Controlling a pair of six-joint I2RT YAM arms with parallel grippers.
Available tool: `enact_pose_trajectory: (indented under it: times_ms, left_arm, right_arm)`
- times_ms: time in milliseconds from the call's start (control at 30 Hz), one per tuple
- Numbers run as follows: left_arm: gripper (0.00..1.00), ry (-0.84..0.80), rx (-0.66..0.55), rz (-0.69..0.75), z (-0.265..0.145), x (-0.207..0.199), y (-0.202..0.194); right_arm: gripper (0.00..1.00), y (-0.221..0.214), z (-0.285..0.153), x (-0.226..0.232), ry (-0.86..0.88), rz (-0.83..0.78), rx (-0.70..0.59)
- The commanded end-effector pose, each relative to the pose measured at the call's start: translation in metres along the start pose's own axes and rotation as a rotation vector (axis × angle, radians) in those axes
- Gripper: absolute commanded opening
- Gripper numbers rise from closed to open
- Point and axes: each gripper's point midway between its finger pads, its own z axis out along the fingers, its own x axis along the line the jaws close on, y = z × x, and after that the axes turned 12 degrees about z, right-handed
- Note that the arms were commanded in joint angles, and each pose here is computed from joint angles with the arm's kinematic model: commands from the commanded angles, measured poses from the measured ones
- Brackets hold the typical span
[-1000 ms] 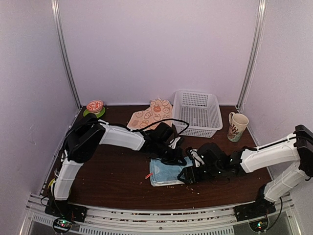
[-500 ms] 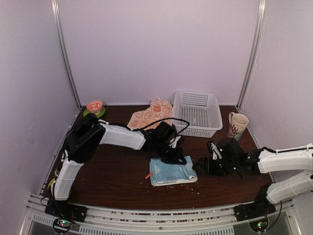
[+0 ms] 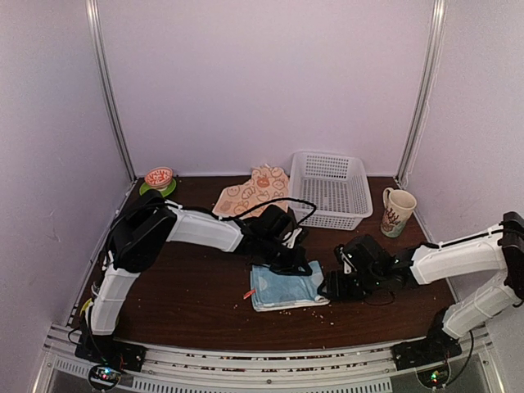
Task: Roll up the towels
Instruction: Roll the towel at the center of the board.
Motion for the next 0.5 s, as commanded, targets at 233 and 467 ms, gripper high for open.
enact_pose_trajectory:
  times_ms: [233, 467]
  left_arm:
    - [0.00, 0.040, 0.011, -0.015, -0.006, 0.011, -0.006]
    - [0.00, 0.038, 0.016, -0.015, -0.005, 0.012, -0.008]
  right_arm:
    - [0.64, -0.039, -0.005, -0.049, -0.449, -0.261, 0.137]
    - [0.66, -0.004, -0.022, 0.007, -0.186, -0.113, -0.005]
